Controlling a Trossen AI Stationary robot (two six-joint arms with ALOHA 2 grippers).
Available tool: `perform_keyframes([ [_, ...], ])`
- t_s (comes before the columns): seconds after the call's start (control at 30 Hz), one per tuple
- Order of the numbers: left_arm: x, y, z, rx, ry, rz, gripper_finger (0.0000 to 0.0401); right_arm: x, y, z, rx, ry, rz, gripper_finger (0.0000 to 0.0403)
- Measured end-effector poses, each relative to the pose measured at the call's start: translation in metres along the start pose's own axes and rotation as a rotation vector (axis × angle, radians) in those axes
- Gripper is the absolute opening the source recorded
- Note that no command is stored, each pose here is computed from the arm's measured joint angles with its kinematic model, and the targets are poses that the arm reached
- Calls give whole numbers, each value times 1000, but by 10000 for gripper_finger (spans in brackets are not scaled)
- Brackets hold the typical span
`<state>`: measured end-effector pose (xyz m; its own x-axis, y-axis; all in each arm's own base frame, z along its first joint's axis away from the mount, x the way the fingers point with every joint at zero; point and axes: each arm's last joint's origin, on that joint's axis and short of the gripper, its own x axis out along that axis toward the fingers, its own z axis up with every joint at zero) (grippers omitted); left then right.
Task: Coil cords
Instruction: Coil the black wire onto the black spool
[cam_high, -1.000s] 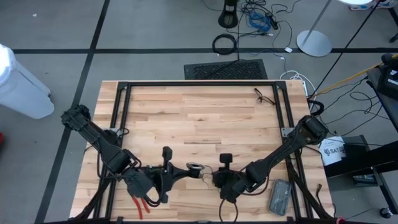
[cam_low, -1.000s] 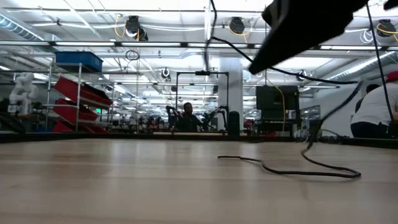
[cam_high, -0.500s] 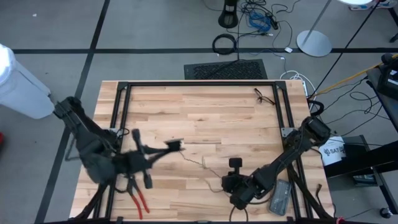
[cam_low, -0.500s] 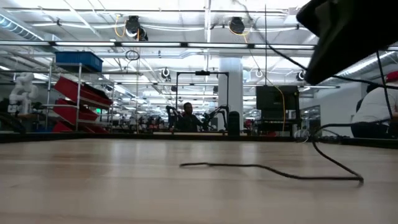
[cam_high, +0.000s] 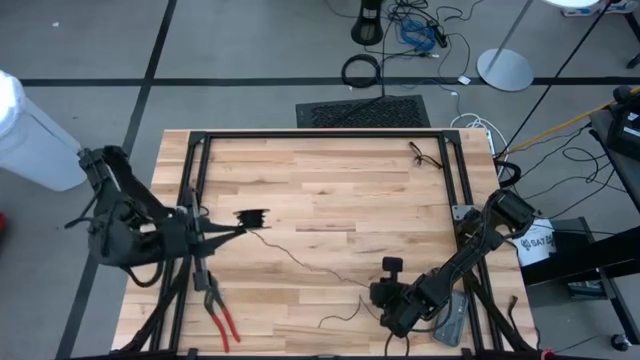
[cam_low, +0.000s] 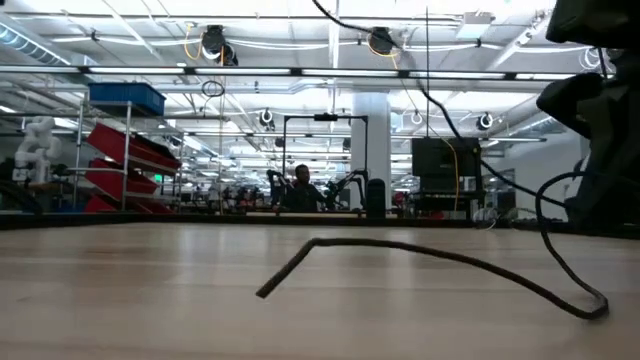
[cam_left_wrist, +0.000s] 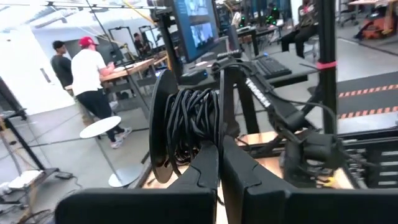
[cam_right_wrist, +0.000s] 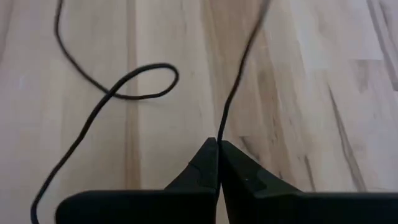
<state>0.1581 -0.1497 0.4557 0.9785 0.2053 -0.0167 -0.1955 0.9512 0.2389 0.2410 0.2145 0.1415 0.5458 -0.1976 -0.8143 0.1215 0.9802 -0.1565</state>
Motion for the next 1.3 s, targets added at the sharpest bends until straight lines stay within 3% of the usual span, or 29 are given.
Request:
perform_keyframes([
  [0.33, 11, -29, -11, 37, 42, -18, 2, -33, -18, 22, 47, -87, -24, 37],
  [0.5, 19, -47, -22, 20, 80, -21, 2, -53, -35, 42, 105, -227, -49, 70],
  [0.7, 27, -65, -38, -40, 144, -20, 2, -55, -51, 74, 111, -371, -30, 97],
  [0.83, 32, -76, -46, -37, 170, -17, 2, -53, -54, 102, 164, -550, 69, 109],
  [0.97, 36, -85, -52, -21, 183, -18, 2, -42, -42, 120, 135, -719, 261, 117],
  [1.1, 39, -93, -57, -10, 195, -17, 2, -16, -26, 126, 115, -823, 352, 129],
  [1.3, 39, -93, -57, -20, 193, -15, 2, 40, -15, 130, 96, -762, 348, 161],
])
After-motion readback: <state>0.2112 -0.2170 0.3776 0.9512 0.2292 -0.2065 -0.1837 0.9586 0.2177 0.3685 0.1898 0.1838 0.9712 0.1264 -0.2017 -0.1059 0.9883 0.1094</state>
